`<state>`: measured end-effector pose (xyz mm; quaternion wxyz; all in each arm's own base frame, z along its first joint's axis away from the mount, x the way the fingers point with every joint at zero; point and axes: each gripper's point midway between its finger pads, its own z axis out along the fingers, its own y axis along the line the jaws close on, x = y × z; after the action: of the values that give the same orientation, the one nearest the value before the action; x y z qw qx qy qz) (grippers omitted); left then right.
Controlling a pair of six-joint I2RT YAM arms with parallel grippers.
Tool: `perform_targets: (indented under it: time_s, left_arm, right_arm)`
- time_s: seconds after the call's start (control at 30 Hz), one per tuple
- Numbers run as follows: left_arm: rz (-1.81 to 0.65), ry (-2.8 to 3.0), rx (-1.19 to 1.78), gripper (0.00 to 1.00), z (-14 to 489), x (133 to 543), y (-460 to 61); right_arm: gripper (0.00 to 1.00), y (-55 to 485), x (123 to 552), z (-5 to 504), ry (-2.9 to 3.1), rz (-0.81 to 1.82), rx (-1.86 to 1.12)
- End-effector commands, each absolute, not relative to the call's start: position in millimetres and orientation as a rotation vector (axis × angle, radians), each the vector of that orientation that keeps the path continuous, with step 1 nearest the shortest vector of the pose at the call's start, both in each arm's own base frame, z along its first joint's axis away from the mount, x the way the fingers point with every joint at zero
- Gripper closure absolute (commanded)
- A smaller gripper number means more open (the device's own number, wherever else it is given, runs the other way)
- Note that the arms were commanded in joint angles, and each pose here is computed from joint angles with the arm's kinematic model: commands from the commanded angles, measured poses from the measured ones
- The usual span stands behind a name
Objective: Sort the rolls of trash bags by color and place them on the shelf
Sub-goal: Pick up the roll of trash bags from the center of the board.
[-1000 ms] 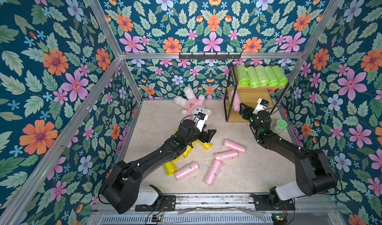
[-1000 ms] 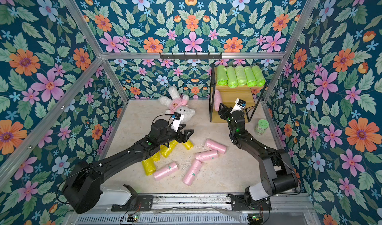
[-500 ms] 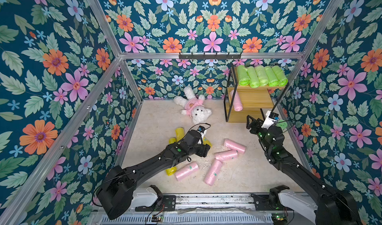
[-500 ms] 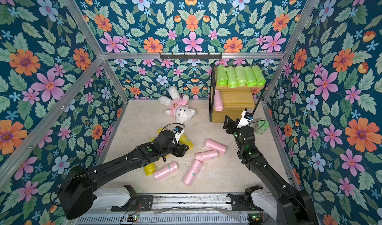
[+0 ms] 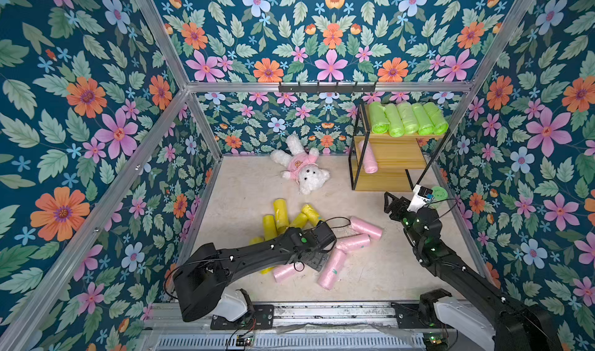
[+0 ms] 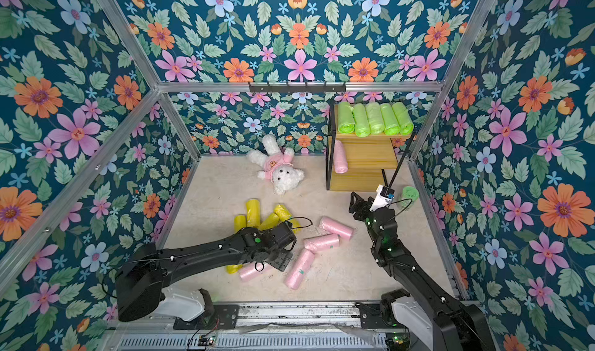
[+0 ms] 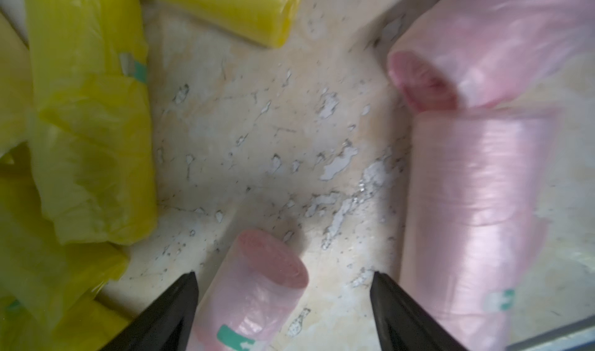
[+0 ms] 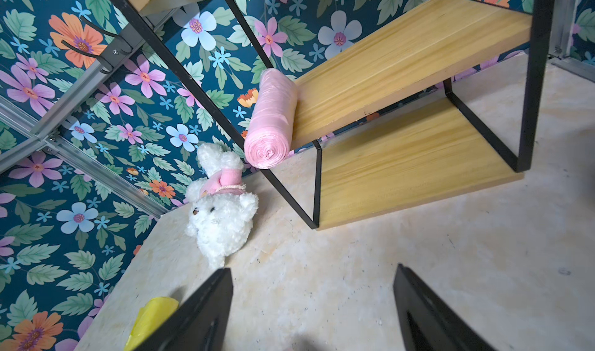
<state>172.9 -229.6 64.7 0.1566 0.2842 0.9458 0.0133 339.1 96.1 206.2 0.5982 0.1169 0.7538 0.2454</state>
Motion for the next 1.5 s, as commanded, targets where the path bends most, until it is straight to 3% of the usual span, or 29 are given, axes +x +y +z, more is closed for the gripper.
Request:
perform_targets:
  time_s: [0.0,0.57,1.07,1.47]
  left_arm:
    - [0.155,2.746,0.838,0.10,59,169,-215]
    - [0.315,2.859,0.883,0.14,35,166,-201]
    - [0.348,2.848,0.923,0.44,16,174,-206]
    - [0.015,2.690,0.726,0.65,68,231,-232]
  right_arm:
    - [0.17,96,340,213,1.718,0.588,0.269]
    - [0.17,89,338,202,1.727,0.586,0.301]
    - [0.17,88,337,198,1.740,0.592,0.313]
    - [0.17,107,327,216,1.771,0.717,0.254]
